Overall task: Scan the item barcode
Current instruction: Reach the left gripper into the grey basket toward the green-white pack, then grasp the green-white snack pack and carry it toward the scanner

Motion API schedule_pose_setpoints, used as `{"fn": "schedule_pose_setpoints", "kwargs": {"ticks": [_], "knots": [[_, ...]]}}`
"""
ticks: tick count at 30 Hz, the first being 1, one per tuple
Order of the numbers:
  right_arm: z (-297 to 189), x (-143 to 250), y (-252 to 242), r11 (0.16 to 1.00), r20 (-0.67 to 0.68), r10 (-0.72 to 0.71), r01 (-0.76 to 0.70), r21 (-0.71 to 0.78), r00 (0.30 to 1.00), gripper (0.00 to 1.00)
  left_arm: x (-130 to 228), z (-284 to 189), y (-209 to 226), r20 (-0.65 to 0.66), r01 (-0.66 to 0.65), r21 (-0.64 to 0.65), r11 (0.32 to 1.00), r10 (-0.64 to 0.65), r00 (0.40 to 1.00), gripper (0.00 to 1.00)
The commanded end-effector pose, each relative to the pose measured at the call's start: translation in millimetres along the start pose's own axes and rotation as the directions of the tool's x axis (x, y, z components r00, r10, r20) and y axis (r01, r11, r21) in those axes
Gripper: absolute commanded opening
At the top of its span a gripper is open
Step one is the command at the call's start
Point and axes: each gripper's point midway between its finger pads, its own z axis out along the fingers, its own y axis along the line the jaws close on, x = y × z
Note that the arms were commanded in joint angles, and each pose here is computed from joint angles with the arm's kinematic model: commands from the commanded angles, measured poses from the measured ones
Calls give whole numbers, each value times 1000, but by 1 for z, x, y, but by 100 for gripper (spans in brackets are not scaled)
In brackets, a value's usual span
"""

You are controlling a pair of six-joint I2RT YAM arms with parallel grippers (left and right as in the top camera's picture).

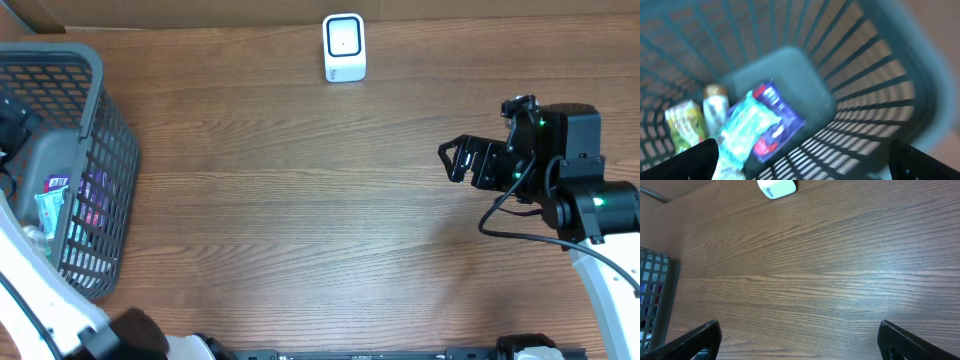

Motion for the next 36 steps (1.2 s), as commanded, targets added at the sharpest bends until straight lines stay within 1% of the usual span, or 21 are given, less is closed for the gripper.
{"fn": "schedule_pose_setpoints", "kwargs": {"ticks": [1,3,8,12,16,21,29,32,33,34,35,36], "knots": [[-4,-8,6,1000,22,-21,21,-14,1000,100,10,23,20,-74,39,-104,994,-47,996,100],[-4,-8,7,999,22,-32,32,-15,999,100,22,38,34,-135,62,-175,983,-86,987,100],[-4,-7,6,999,19,-42,43,-10,999,100,48,71,60,-251,74,-255,964,-140,958,100],[-4,-7,6,999,19,-42,42,-10,999,100,69,96,82,-310,85,-303,949,-183,933,100],[-4,-7,6,999,19,-42,42,-10,999,100,92,127,89,-352,54,-283,958,-156,923,95],[-3,-6,5,999,16,-41,41,-9,999,100,118,155,86,-384,-4,-241,971,-92,919,93],[-3,-6,5,999,15,-40,40,-9,999,100,147,181,100,-386,-11,-256,966,-92,918,97],[-3,-6,5,999,15,-40,40,-8,999,100,151,185,104,-379,-15,-266,964,-90,921,96],[-3,-6,5,999,15,-40,40,-8,999,100,152,186,104,-378,-15,-265,964,-90,921,93],[-3,-6,5,999,15,-40,40,-8,999,100,152,187,104,-376,-14,-264,964,-90,922,84],[-3,-6,5,999,15,-40,40,-8,999,100,153,188,104,-375,-13,-263,965,-90,923,68],[-3,-6,5,999,15,-40,40,-8,999,100,153,188,104,-376,-14,-264,965,-90,922,45]]}}
